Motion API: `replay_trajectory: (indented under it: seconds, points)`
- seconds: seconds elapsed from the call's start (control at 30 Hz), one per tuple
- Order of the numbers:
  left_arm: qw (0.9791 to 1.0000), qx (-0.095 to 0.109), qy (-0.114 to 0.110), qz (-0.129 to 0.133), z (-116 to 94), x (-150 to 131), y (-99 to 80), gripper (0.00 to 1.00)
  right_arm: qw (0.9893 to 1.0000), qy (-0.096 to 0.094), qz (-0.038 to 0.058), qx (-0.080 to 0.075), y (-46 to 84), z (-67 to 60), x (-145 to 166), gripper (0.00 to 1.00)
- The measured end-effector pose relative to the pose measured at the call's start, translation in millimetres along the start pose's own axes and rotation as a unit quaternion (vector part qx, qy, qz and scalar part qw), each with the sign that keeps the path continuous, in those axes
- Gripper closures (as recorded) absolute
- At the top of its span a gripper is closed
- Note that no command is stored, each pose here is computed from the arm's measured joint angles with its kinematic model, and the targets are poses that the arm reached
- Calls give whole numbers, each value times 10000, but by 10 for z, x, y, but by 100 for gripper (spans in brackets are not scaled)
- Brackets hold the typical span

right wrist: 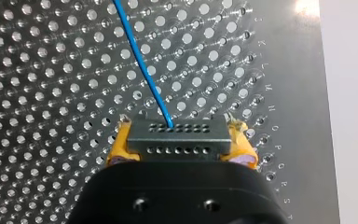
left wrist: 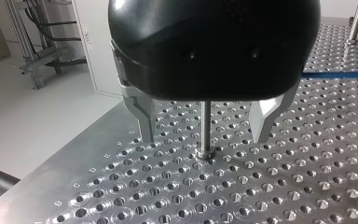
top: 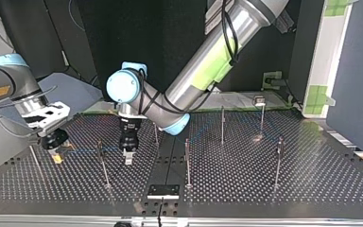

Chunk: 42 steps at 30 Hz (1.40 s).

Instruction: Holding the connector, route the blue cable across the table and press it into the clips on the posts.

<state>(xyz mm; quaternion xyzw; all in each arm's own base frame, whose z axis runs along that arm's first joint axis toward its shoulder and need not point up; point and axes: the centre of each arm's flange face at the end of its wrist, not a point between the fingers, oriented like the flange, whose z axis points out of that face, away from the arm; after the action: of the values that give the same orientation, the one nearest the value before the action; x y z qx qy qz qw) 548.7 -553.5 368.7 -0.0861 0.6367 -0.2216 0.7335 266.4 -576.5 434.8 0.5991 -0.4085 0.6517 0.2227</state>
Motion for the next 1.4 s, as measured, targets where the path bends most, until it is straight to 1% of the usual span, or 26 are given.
replay_trajectory:
  seconds: [0.23,0.43,0.6,0.67,0.77,0.87,1.4]
  points:
    - [10000,0,0,0,0,0,0,0,10000,-4,3,-2,-4,1,-3,100]
    - [10000,0,0,0,0,0,0,0,10000,-17,33,-9,-11,0,-12,100]
    - [10000,0,0,0,0,0,0,0,10000,-10,41,-62,-17,-1,-11,100]
    - [10000,0,0,0,0,0,0,0,9999,1,41,-105,-12,-4,-6,100]
    - [10000,0,0,0,0,0,0,0,9999,16,30,-165,-6,-6,-1,100]
    - [10000,0,0,0,0,0,0,0,9998,21,21,-187,-10,-4,-2,100]
    - [10000,0,0,0,0,0,0,0,9998,20,17,-188,-24,-2,-4,100]
